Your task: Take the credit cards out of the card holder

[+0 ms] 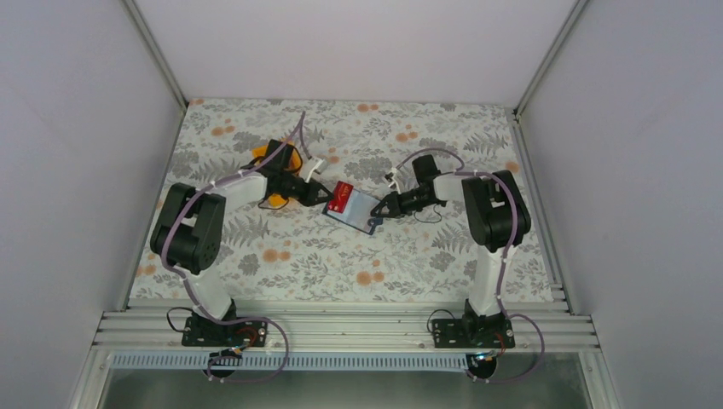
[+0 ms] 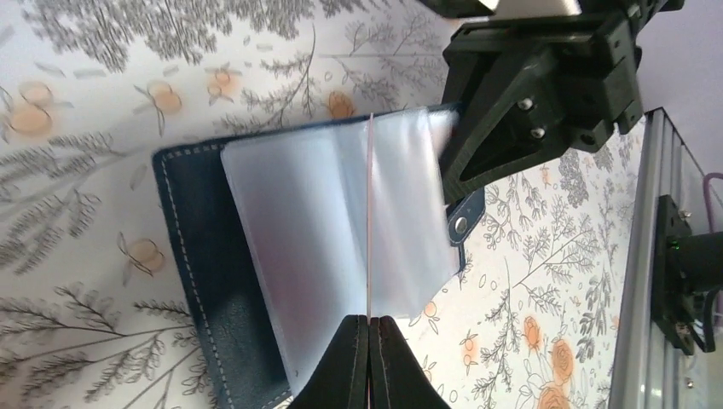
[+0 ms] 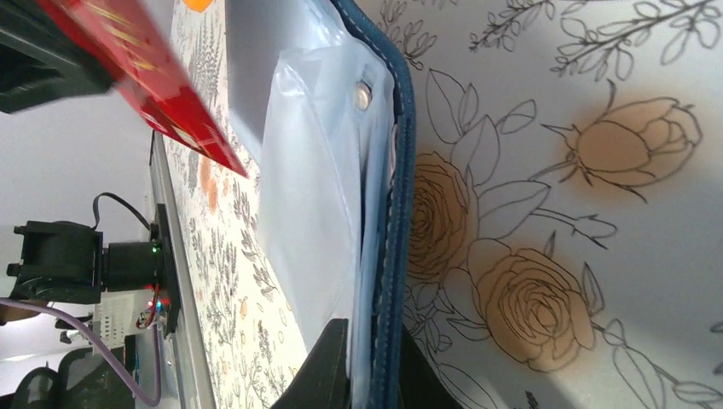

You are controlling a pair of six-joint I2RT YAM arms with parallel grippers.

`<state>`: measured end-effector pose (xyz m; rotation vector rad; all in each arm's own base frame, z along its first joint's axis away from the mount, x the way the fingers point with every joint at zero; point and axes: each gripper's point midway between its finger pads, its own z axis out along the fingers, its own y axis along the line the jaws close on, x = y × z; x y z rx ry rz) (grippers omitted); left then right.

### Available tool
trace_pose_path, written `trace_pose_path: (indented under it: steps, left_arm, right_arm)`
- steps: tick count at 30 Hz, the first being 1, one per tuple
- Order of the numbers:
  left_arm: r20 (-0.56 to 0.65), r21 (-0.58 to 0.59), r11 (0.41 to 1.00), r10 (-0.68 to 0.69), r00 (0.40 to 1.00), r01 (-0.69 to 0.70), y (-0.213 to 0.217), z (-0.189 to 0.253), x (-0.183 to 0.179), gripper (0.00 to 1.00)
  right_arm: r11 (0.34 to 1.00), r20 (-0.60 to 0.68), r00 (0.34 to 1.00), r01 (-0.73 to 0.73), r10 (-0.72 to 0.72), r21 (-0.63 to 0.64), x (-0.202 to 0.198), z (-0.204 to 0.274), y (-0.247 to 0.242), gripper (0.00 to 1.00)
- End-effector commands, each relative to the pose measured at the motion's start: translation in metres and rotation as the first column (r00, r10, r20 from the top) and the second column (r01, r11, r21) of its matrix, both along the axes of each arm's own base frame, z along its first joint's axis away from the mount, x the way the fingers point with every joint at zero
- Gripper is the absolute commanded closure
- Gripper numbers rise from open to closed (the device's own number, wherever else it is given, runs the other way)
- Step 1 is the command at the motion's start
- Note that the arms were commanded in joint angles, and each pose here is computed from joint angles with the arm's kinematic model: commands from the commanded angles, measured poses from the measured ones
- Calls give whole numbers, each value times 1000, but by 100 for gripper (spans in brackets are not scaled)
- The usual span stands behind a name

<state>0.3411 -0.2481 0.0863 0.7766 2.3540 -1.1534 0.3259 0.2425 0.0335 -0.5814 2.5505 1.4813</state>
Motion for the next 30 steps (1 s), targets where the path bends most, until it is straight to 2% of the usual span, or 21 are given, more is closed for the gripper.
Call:
trace_pose_path:
  steps: [1,3,8,11,13,16,17,18,20,22,23,26,30]
  left_arm:
    - [135,47,999,-15,991,9,10,20,15,98]
    - [168,58,998,-28,985,19,14,32,20,98]
    - [296,82,995,-81,952,59,15,76,24,98]
    - [328,78,991,-128,936,108,14,99,18,98]
    - [344,70,987,-160,925,145,12,115,11,98]
    - [364,56,975,-220,905,214,10,142,-2,97]
    - [369,54,971,-237,899,234,9,151,-7,97]
    - [384,57,966,-256,887,254,9,159,-11,98]
    - [409,69,958,-283,868,280,9,173,-19,98]
    - [443,79,954,-294,847,290,10,186,-24,98]
    - [469,80,951,-300,831,298,10,195,-29,98]
    - [501,94,937,-336,798,335,8,207,-45,98]
    - [492,123,915,-393,777,385,0,207,-65,98]
  right_arm:
    - [996,-3,999,37,-38,-86,3,-6,-13,95]
    - [990,-4,998,62,-63,-129,7,-8,-17,92]
    - [955,30,988,154,-151,-255,23,0,-33,62]
    - [907,88,966,259,-243,-332,39,17,-53,47]
    - [829,189,927,373,-323,-417,53,33,-78,39]
    - [710,368,849,522,-379,-473,70,78,-109,35]
    - [703,433,819,556,-375,-443,73,104,-113,35]
    - [723,485,796,569,-364,-392,73,131,-107,35]
    - [830,592,756,499,-277,-248,63,189,-79,33]
    - [959,688,712,270,-140,-84,27,244,-32,32]
    - [990,731,677,138,-82,-16,5,267,-13,32]
    - [991,803,596,-104,-2,80,-37,305,22,29]
    - [981,803,590,-191,81,42,-42,310,52,27]
